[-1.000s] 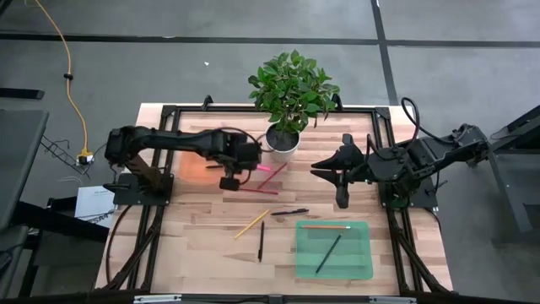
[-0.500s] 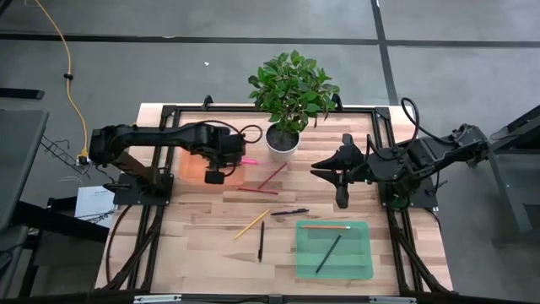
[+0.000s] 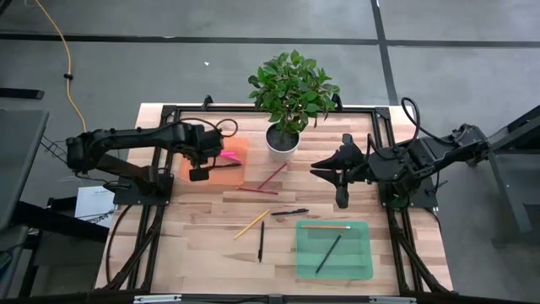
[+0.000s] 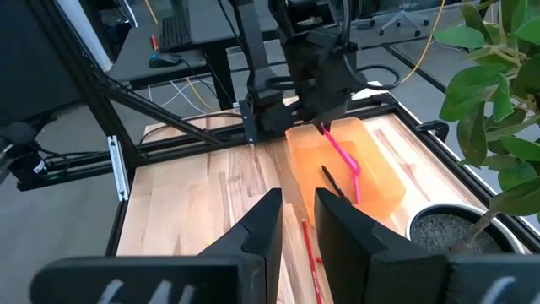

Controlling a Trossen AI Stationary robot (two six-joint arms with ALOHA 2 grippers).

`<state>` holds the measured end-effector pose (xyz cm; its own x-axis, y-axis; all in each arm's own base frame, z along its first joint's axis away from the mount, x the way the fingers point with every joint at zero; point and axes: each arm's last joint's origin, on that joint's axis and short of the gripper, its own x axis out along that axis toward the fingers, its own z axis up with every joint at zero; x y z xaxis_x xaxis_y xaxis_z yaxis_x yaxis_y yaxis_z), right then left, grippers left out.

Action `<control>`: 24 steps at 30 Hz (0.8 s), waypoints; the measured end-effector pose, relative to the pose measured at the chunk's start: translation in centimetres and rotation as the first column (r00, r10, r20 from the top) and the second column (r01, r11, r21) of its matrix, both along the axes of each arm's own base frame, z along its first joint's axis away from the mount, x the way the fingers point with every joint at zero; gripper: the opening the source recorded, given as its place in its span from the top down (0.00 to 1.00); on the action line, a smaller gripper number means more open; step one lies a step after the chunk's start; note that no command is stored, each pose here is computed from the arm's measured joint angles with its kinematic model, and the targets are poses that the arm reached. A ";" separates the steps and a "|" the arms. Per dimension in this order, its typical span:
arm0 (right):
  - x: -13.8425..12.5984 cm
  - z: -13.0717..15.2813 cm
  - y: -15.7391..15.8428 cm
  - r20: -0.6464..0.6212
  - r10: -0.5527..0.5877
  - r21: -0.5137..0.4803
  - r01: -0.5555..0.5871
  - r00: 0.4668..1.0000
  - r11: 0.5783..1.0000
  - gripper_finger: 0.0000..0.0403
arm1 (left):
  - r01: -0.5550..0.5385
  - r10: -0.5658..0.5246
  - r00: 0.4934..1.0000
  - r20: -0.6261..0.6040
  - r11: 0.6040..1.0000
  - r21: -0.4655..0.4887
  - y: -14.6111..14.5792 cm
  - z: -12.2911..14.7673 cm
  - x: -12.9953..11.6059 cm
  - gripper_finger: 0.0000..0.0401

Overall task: Sort pens & pencils
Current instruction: Put the pink pen into the orange bin, then put the top black pen into the orange bin

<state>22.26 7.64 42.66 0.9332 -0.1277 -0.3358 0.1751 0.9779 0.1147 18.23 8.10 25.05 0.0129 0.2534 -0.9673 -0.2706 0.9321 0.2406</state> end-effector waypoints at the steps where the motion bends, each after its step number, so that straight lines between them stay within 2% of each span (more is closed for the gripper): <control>1: 0.0 0.0 0.0 0.001 -0.001 0.000 0.001 1.000 1.000 0.84 | -0.008 0.008 1.000 0.001 1.000 0.001 0.2 0.0 -0.1 0.93; 10: 0.0 0.1 0.0 0.015 -0.021 0.025 0.020 1.000 0.999 0.84 | -0.054 0.054 0.998 -0.017 0.999 0.009 1.9 0.0 -1.0 0.91; 13: 0.0 0.1 0.0 0.017 -0.022 0.027 0.021 1.000 0.999 0.84 | -0.058 0.058 0.998 -0.012 0.998 -0.019 2.2 0.0 -1.3 0.90; 24: 0.1 0.2 -0.1 0.026 -0.035 0.023 0.034 0.999 0.999 0.84 | -0.029 0.030 0.999 0.011 0.999 -0.033 2.4 0.0 -1.1 0.73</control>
